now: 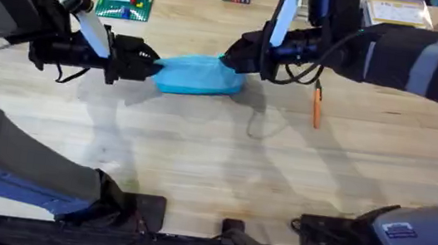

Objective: Unzip the bag, pick up the pens from the table one at a time and place them inside, then zip the bag closed.

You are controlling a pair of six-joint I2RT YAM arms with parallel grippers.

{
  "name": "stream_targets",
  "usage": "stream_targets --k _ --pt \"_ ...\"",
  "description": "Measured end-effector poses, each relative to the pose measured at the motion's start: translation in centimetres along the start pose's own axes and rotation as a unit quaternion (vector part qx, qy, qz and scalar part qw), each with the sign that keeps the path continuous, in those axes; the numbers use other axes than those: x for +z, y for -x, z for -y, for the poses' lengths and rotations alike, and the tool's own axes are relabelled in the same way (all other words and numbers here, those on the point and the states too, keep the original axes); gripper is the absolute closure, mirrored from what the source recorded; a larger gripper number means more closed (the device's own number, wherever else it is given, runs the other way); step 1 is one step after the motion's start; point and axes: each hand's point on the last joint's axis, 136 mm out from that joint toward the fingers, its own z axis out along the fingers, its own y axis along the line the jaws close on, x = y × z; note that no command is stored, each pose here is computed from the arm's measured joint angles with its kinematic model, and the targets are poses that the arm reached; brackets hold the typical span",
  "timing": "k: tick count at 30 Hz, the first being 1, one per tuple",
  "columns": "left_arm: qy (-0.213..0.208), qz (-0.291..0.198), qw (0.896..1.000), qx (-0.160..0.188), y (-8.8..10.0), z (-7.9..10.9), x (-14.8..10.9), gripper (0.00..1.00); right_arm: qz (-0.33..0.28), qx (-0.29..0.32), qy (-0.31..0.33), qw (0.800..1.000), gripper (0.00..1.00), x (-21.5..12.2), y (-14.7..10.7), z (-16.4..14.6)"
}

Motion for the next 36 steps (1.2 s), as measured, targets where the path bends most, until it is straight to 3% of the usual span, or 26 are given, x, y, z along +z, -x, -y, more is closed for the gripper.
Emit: stream_targets --k 36 --pt "0.0 0.0 1.0 0.0 0.0 0.0 0.0 0.959 0.031 -0.089 0.038 0.995 0.971 6.6 1.1 -3.1"
